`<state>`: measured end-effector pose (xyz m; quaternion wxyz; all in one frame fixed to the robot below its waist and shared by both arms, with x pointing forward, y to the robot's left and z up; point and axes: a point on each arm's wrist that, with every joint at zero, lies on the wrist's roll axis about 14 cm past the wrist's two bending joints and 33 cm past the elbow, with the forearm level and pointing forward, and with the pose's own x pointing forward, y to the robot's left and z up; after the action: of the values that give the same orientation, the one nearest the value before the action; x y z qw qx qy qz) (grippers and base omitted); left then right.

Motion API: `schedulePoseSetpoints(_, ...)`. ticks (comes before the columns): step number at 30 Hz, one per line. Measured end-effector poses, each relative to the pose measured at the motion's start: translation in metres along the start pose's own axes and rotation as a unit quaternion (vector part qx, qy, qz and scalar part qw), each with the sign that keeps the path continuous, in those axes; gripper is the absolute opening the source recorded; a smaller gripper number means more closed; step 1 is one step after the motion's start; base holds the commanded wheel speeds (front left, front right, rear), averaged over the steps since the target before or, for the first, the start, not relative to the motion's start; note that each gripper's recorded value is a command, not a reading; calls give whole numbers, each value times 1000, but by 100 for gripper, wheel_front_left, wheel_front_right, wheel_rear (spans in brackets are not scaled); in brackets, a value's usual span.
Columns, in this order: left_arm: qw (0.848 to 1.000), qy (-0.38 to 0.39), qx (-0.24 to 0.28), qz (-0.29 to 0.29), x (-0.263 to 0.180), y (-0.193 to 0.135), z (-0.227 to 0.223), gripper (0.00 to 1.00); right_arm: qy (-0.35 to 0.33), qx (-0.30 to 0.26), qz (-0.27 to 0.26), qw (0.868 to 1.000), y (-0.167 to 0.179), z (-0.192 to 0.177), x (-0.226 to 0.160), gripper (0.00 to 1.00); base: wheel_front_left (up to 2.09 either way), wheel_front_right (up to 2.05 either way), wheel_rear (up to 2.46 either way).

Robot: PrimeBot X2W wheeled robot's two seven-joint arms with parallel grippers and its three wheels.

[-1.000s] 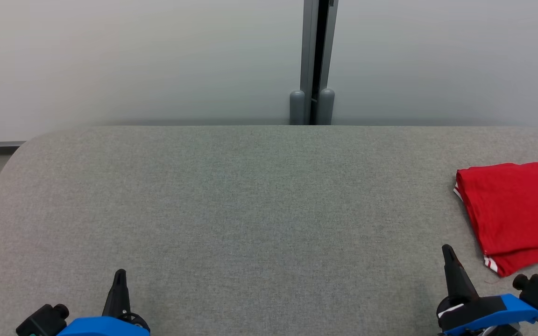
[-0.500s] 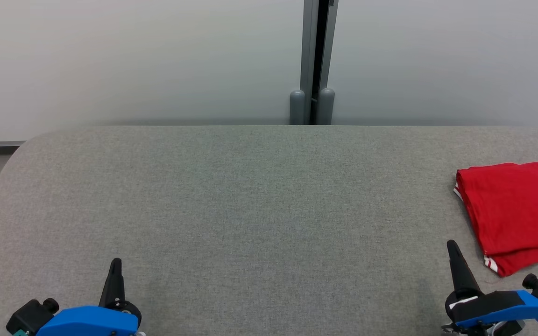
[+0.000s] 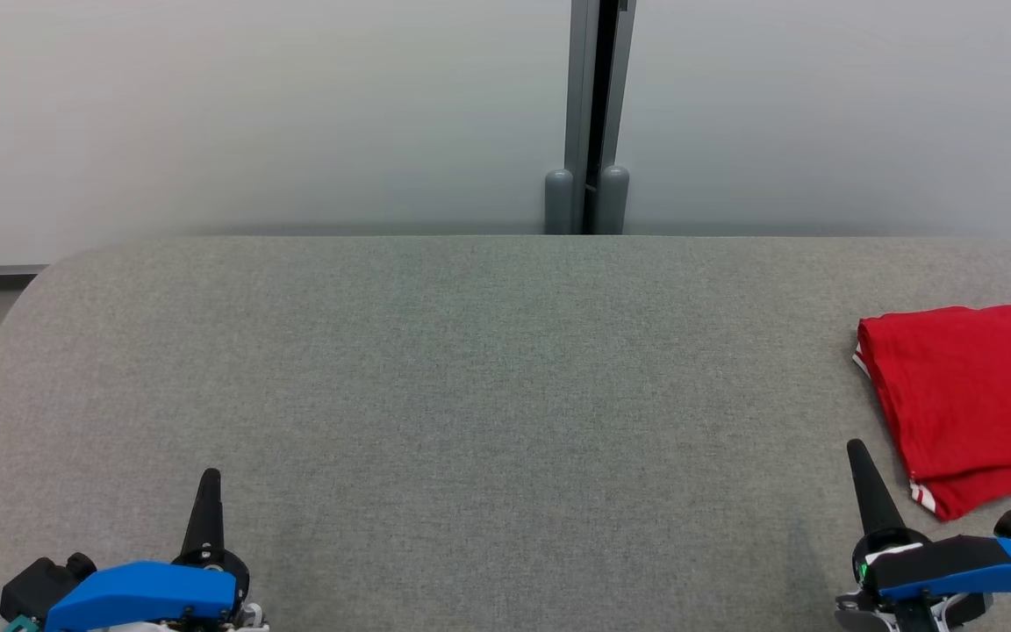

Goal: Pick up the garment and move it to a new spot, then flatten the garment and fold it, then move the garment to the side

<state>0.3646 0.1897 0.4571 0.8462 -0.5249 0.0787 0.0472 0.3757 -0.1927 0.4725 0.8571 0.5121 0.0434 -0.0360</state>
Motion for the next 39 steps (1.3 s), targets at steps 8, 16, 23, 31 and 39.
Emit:
schedulePoseSetpoints(8,999,-4,-37,-12,3,-7,5,0,-1,40,5,999,3,3,2,0,0,0,0)
schedulePoseSetpoints(16,997,-7,-73,-20,5,-11,8,0,-2,77,10,997,6,6,3,0,0,0,0)
schedulePoseSetpoints(23,994,-9,-101,-31,8,-18,12,0,-3,107,14,994,8,8,3,0,0,0,0)
schedulePoseSetpoints(31,991,-12,-130,-40,9,-22,16,0,-4,139,22,990,13,11,5,0,0,0,0)
schedulePoseSetpoints(39,986,-14,-158,-52,11,-27,20,0,-5,169,29,985,16,14,6,0,0,0,0)
